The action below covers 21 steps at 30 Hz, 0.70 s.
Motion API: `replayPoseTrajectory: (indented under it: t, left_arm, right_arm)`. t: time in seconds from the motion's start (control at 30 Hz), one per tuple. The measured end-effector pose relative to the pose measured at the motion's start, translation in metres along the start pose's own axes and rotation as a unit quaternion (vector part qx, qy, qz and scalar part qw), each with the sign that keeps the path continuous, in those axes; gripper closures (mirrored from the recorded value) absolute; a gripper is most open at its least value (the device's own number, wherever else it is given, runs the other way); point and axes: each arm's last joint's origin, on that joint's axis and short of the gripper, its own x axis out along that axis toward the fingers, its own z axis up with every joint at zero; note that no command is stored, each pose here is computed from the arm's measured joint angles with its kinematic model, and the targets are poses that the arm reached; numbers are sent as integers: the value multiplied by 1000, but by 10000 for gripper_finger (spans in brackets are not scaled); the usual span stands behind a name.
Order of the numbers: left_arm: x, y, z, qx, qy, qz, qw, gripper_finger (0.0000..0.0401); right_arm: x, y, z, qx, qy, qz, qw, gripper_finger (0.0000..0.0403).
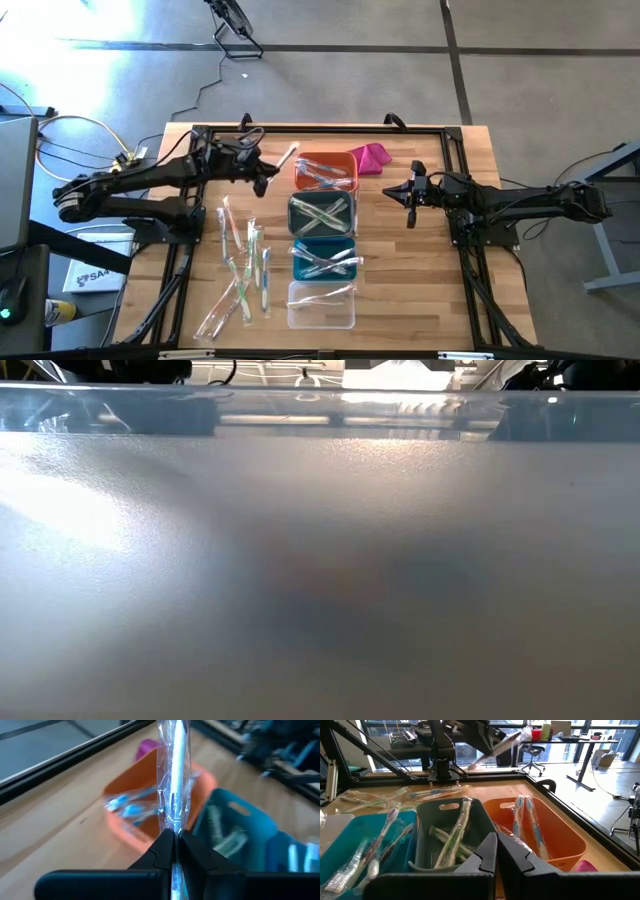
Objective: Pick & Place Toothbrushes
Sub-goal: Put the purple toothbrush into the blue bin
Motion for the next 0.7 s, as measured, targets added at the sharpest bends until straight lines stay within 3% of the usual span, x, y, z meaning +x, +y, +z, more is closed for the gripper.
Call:
replayPoseTrajectory:
  t: [0.27,0.57,0.7]
  left_arm:
    - [0,-38,-1,47,-34,-87,995,384]
    - [-3,-80,-17,81,-54,-89,991,384]
    - [1,-99,-23,88,-69,-122,986,384]
  right_arm:
    - [0,0,0,0,0,0,1000,398]
    - [0,0,0,0,0,0,1000,398]
    - [0,0,0,0,0,0,1000,398]
